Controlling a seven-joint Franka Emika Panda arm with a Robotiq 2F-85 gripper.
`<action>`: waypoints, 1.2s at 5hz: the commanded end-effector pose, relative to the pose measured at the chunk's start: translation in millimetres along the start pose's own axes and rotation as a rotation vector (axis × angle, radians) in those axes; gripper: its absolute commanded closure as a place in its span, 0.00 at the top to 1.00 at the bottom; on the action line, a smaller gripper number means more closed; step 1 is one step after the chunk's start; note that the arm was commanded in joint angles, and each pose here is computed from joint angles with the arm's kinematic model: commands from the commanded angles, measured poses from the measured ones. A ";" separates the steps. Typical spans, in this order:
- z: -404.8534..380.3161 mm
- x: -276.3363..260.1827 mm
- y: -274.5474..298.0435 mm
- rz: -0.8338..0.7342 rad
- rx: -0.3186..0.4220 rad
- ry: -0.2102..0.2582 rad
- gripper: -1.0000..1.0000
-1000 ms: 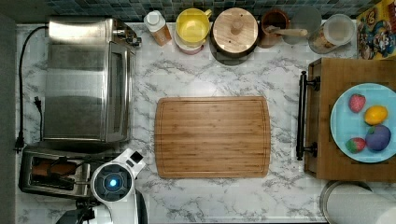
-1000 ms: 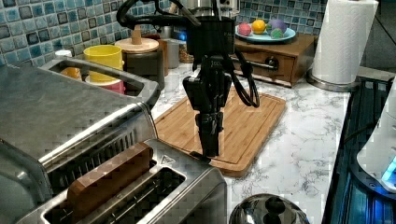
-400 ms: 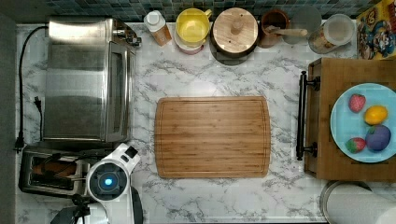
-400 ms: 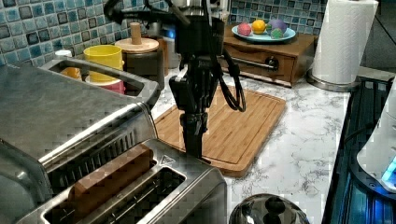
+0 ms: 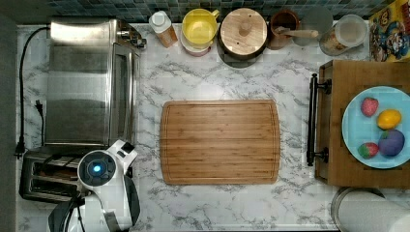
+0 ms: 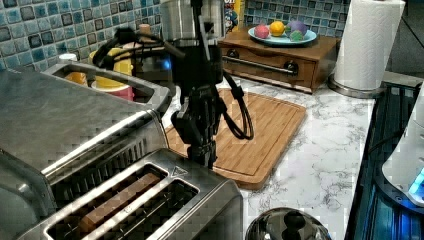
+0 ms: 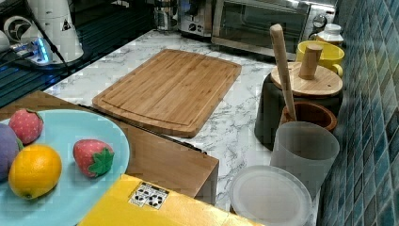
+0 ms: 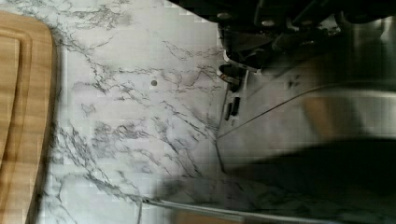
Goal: Turn on the toaster.
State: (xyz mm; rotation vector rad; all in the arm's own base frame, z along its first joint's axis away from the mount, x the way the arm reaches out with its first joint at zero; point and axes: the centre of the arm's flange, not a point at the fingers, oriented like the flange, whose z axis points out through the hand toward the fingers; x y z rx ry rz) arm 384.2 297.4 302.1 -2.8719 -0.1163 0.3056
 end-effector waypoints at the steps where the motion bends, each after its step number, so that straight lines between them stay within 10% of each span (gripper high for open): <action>1: 81.4 -64.3 2.3 0.001 -0.199 -0.053 0.00; 6: 130.0 -92.3 40.4 -0.011 -0.324 -0.178 0.00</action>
